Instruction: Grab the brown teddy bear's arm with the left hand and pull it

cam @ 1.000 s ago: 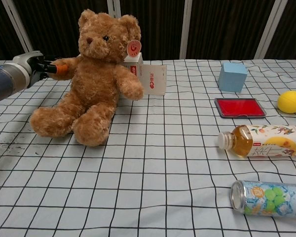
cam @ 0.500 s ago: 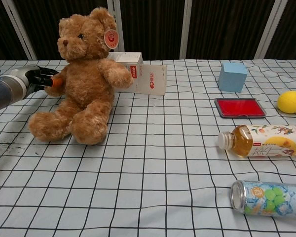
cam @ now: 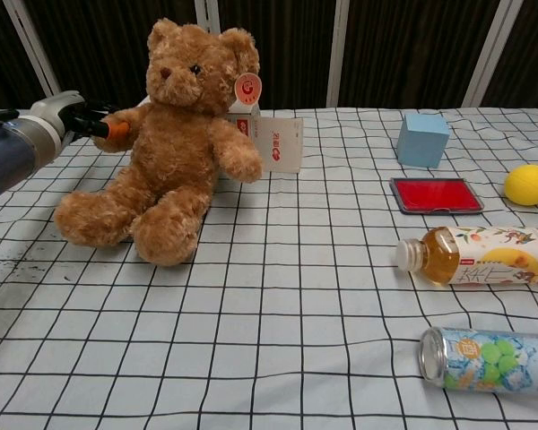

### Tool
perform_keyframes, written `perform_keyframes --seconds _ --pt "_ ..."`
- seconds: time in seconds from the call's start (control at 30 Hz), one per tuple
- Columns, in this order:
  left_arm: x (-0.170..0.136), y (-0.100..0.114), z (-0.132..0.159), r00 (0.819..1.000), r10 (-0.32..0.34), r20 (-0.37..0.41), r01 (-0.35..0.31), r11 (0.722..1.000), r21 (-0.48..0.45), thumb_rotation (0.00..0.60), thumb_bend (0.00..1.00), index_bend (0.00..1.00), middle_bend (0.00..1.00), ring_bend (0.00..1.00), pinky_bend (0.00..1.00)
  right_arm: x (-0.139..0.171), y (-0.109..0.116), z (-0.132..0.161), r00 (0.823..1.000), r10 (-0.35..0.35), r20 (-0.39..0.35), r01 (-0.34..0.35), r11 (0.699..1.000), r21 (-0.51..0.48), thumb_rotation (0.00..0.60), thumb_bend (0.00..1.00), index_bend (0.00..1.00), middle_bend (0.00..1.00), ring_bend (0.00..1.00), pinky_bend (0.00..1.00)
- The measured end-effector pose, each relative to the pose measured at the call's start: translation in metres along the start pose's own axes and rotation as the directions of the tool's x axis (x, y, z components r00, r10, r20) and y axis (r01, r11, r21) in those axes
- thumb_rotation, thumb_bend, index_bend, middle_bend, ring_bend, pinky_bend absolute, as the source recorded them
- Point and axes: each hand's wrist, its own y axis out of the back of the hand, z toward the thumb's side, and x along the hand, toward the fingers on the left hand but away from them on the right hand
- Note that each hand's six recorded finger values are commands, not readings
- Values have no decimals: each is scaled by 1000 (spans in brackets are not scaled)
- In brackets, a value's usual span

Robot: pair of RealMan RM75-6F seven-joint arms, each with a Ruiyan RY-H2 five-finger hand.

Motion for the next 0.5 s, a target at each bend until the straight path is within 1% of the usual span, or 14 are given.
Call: perform_keyframes --seconds 0.1,0.2,0.37,0.5 --pt "-3 4 6 999 41 23 -41 999 1 600 655 451 401 0 0 0 0 0 1000 2 0 -2 1000 0 600 131 55 15 0 0" --pt "-5 5 9 998 63 28 -63 998 -21 600 655 453 402 0 0 0 0 0 1000 0 0 0 1000 -1 600 131 55 15 0 0" --pt "-5 5 2 998 62 11 -62 998 -7 600 655 454 403 0 0 0 0 0 1000 1 1 -1 1000 0 600 130 55 15 0 0" --pt "-4 5 -10 998 51 -22 -50 999 20 600 655 453 402 0 0 0 -1 0 1000 4 0 -4 1000 1 600 131 55 15 0 0"
